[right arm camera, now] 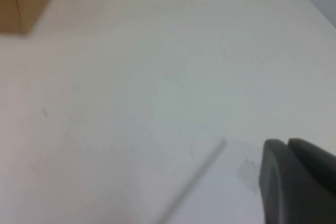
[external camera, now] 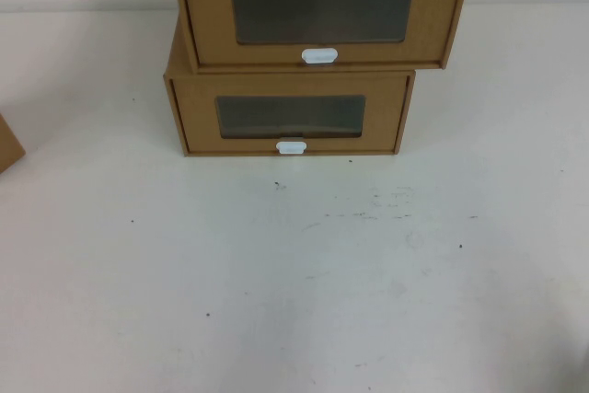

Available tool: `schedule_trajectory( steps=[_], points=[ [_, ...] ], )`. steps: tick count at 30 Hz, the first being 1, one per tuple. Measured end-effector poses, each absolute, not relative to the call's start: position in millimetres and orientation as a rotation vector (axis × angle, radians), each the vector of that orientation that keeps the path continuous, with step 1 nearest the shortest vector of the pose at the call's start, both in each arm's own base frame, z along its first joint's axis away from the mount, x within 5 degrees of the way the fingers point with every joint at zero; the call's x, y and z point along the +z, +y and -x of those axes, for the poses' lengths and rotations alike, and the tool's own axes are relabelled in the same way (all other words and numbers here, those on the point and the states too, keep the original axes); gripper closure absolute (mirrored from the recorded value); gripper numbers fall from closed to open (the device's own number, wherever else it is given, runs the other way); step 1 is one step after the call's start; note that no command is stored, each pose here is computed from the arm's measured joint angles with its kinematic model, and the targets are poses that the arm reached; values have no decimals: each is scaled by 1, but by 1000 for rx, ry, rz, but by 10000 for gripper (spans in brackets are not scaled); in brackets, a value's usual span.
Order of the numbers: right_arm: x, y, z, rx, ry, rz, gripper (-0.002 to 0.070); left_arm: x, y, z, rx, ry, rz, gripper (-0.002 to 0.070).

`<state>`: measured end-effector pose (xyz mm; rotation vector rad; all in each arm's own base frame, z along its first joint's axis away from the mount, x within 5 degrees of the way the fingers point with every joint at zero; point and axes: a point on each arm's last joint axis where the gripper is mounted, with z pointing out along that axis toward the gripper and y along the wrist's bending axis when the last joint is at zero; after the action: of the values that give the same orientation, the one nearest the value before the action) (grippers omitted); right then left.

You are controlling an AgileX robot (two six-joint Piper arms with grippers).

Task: Open the shoe box
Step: 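Pull the top drawer of the cardboard box fully open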

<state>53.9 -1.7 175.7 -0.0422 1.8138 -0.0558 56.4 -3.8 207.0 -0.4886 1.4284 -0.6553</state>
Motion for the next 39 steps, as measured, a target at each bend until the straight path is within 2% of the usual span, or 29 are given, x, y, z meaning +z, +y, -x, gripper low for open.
schedule_trajectory(
  steps=[6,9,12,19,25,33,39],
  points=[
    [194,3,-56,204,1608,-161,694,205,-5,-56,-809,1415,631,680],
    [198,2,-57,284,1552,-237,694,201,-9,-56,-794,1520,595,680],
    [199,2,-57,310,1538,-263,694,217,-15,-51,-724,1614,442,680],
    [202,1,-56,369,1499,-324,694,304,-23,-60,-443,1774,35,680],
    [204,0,-56,745,1385,-683,694,372,-26,-116,-249,1942,-175,680],
    [202,3,-56,820,1398,-727,694,467,-35,-198,-175,1880,-309,680],
    [196,12,-56,796,1526,-610,694,504,-51,-266,-249,1902,-439,680]
  ],
)
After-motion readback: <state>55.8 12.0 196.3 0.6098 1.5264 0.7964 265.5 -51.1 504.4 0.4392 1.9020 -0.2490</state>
